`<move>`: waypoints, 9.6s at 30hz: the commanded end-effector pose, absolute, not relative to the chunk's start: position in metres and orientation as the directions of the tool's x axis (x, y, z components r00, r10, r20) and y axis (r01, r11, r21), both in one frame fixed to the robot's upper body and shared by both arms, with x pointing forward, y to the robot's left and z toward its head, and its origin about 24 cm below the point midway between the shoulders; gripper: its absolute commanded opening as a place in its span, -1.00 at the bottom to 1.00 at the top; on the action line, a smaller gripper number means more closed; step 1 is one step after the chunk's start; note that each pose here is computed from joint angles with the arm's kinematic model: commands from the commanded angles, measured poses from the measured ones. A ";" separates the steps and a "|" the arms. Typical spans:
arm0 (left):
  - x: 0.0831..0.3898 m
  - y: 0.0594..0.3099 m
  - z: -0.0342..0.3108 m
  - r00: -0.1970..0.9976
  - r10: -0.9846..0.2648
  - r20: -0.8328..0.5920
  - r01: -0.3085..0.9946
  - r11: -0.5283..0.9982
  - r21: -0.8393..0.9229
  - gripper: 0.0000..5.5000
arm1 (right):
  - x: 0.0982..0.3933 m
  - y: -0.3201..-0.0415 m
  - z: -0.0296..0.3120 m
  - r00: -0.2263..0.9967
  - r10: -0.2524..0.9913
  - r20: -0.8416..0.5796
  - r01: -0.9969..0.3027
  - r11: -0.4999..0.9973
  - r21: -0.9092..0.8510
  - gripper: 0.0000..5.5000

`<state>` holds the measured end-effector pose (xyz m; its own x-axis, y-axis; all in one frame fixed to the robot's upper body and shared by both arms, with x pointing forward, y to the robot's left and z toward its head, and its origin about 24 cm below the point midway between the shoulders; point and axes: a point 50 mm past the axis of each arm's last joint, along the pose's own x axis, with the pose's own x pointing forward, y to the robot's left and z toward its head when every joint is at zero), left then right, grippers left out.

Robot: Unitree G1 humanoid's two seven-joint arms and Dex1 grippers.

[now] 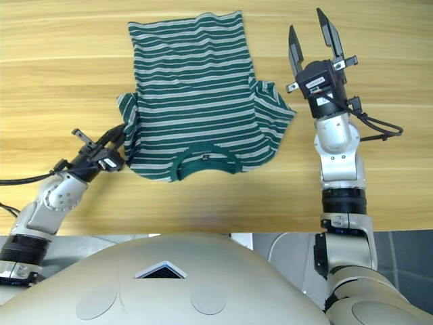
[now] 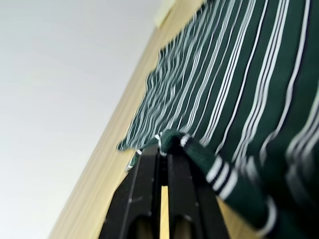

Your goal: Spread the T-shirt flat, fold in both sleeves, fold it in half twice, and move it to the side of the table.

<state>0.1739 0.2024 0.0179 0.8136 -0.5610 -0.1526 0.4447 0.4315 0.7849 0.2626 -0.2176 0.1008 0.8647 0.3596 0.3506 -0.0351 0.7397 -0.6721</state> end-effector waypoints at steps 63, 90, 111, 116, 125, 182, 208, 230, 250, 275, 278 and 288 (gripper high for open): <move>0.142 0.171 -0.025 0.608 -0.769 -0.195 0.782 0.540 0.310 0.02 | 0.276 -0.228 0.107 0.872 0.309 0.380 0.036 0.734 -0.678 -0.23; 0.147 0.175 0.048 0.610 -0.786 0.102 0.689 0.589 0.422 0.02 | 0.195 -0.283 0.009 0.805 0.325 -0.496 -0.505 -0.064 -0.861 -0.23; 0.158 0.156 0.034 0.571 -0.816 0.093 0.724 0.553 0.412 0.02 | 0.227 -0.259 -0.007 0.820 0.382 -0.426 -0.435 -0.068 -0.898 -0.32; 0.157 0.155 0.033 0.568 -0.817 0.098 0.726 0.553 0.408 0.02 | 0.229 -0.261 -0.006 0.831 0.373 -0.412 -0.423 -0.056 -0.904 -0.61; 0.155 0.152 0.034 0.563 -0.819 0.110 0.729 0.555 0.400 0.02 | 0.232 -0.262 -0.007 0.840 0.367 -0.400 -0.413 -0.047 -0.910 -0.99; 0.157 0.147 0.032 0.567 -0.812 0.141 0.726 0.573 0.380 0.02 | 0.230 -0.180 0.021 0.777 0.623 -0.093 -0.362 0.321 -0.875 -0.80; 0.165 0.166 0.001 0.546 -0.813 -0.202 0.765 0.386 0.516 0.02 | 0.214 -0.225 -0.008 0.783 0.509 -0.356 -0.511 0.202 -0.835 -0.12; 0.155 0.200 0.006 0.547 -0.785 -0.293 0.752 0.307 0.583 0.02 | 0.243 -0.230 0.108 0.869 0.332 0.366 -0.043 0.788 -0.614 -0.12; 0.120 0.254 0.000 0.261 -0.574 -0.776 0.892 -0.164 0.421 0.02 | 0.144 -0.252 0.024 0.475 0.584 -0.659 -0.670 -0.246 -0.701 -0.12; 0.143 0.223 0.006 0.190 -0.686 -0.703 0.871 -0.212 0.443 0.02 | 0.146 -0.237 0.025 0.414 0.633 -0.654 -0.687 -0.255 -0.681 -0.12; 0.142 0.227 0.008 0.205 -0.678 -0.706 0.871 -0.203 0.447 0.02 | 0.145 -0.239 0.024 0.414 0.630 -0.657 -0.688 -0.256 -0.679 -0.12; 0.137 0.219 0.003 0.167 -0.700 -0.694 0.877 -0.217 0.429 -0.05 | 0.147 -0.235 0.024 0.405 0.640 -0.652 -0.683 -0.262 -0.682 -0.12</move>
<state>0.1525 0.2097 0.0254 0.2522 -0.7835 -0.5679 0.8199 -0.1388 0.5555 0.1568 -0.2333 0.0365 0.4685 0.6701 -0.5758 -0.6280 -0.2058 -0.7505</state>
